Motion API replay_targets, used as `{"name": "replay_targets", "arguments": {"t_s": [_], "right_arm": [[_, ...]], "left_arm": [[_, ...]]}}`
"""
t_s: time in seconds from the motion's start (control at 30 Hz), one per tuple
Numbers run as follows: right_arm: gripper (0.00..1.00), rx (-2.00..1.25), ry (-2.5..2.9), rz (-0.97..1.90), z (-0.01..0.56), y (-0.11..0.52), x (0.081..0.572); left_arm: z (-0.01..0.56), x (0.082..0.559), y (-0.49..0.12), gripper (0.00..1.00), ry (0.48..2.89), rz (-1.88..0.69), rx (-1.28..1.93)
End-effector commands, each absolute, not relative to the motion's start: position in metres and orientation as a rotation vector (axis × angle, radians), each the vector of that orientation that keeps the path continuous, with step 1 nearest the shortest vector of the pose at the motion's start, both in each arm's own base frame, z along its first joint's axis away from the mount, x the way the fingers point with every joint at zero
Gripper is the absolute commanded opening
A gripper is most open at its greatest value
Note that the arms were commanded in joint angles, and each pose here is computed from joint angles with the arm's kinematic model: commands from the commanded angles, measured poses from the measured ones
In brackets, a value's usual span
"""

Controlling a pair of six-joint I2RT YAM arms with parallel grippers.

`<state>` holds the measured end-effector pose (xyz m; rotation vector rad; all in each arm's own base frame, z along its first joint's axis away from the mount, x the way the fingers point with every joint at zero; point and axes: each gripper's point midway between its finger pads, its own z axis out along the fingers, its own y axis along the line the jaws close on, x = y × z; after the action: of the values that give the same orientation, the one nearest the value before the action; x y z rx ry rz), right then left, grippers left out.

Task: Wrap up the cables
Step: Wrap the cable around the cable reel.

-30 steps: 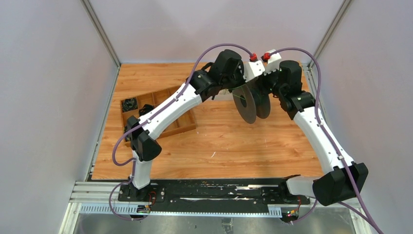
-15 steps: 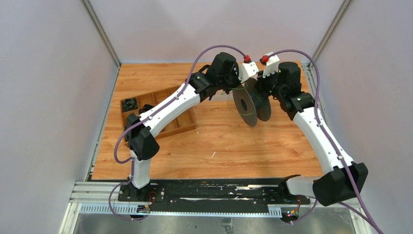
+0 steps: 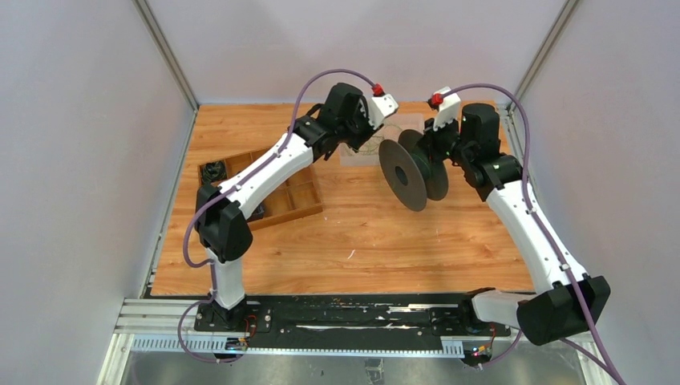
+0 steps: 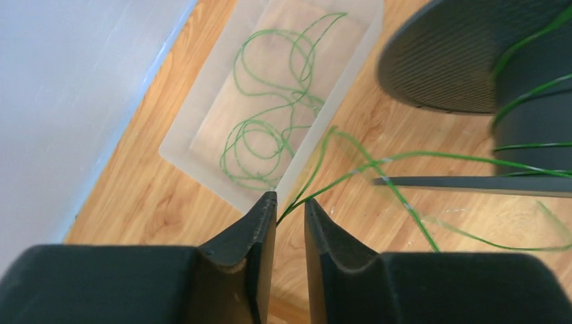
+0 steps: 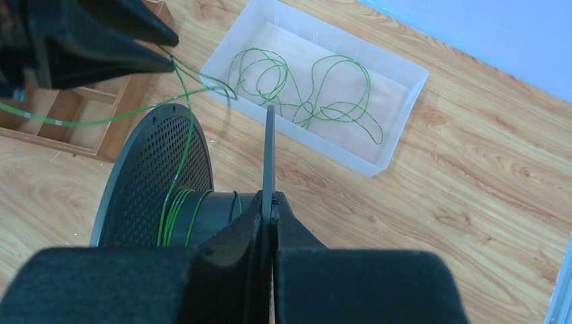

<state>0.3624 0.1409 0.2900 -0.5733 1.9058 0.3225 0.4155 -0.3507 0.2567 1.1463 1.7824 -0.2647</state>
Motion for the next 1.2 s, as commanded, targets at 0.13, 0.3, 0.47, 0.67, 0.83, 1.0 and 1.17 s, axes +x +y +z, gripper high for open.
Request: {"name": "replay_targets", "arguments": {"t_s": [0.13,0.3,0.47,0.67,0.83,1.0,1.17], "right_arm": [[0.01,-0.627,1.827,0.297,0.315,0.137,0.354],[0.01,-0.633,1.819,0.282,0.319,0.135,0.352],[0.01,-0.637,1.820,0.275,0.320,0.133,0.350],[0.01,-0.662,1.806,0.303,0.324,0.137,0.345],[0.01,-0.677,1.796,0.361,0.331,0.143,0.339],[0.01,-0.676,1.788,0.377,0.342,0.145,0.337],[0.01,-0.675,1.781,0.386,0.345,0.146,0.336]], "left_arm": [[0.267,0.423,-0.316,0.34,1.803,-0.314,1.063],[0.251,0.427,-0.283,0.37,1.831,-0.238,1.060],[0.240,0.438,-0.246,0.37,1.861,-0.151,1.036],[0.254,0.430,-0.239,0.39,1.815,-0.237,1.045],[0.245,0.382,-0.291,0.61,1.682,-0.707,1.080],[0.212,0.358,-0.319,0.76,1.673,-1.014,1.069],[0.169,0.325,-0.336,0.83,1.624,-1.084,1.225]]}}
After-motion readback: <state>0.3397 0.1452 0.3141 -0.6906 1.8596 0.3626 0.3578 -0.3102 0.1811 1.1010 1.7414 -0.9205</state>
